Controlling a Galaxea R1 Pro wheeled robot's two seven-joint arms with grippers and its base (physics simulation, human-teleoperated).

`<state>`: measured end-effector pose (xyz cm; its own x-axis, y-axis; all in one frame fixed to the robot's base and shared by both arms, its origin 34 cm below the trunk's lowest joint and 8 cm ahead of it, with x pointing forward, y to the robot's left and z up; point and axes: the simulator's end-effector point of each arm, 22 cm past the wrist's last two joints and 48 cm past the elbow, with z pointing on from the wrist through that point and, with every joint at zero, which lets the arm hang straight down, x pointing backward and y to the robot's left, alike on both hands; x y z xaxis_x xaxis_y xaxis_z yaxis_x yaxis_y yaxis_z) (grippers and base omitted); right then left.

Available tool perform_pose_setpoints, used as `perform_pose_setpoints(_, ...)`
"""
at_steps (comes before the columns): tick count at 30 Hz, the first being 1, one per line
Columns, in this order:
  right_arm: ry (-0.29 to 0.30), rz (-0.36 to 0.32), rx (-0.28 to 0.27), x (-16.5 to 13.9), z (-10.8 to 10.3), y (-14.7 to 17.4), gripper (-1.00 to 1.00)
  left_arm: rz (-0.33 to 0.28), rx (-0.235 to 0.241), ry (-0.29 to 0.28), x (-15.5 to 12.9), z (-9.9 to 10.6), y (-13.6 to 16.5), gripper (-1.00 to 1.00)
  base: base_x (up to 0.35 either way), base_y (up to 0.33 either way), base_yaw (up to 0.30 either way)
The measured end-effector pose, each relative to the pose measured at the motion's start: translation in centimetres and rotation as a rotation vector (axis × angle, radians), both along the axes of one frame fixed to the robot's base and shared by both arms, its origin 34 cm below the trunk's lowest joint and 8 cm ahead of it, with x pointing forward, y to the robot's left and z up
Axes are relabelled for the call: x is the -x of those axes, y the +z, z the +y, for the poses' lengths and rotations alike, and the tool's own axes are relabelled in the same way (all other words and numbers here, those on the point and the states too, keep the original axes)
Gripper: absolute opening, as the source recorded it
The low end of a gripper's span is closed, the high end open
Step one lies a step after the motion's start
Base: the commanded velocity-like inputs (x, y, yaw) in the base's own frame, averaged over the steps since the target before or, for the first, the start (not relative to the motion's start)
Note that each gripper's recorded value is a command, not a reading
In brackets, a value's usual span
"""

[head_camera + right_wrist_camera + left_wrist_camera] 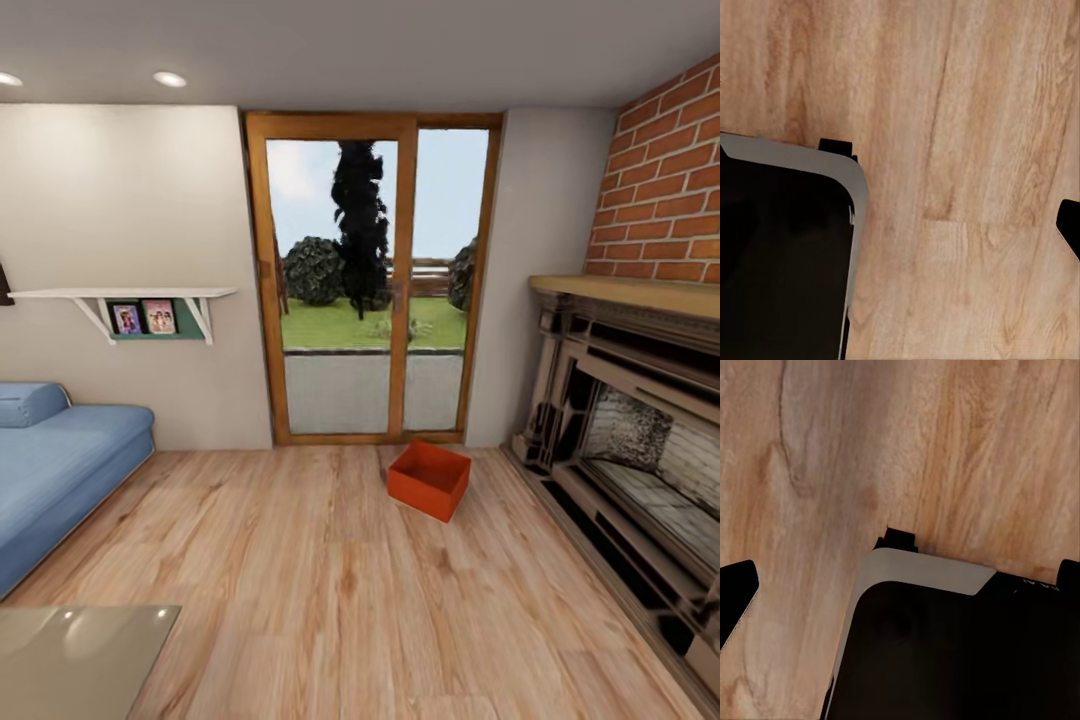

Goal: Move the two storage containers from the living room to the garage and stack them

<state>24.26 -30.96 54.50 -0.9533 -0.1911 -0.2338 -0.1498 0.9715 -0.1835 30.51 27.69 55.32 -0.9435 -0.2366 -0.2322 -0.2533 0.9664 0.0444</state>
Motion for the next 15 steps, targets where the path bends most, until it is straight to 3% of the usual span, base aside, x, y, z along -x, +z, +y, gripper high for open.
perform_pose_setpoints(15,-0.010,0.000,0.002,0.03,-0.27,0.02,1.00,0.001,0.000,0.001,0.03,0.07,-0.01,1.00,0.323,0.005,0.000)
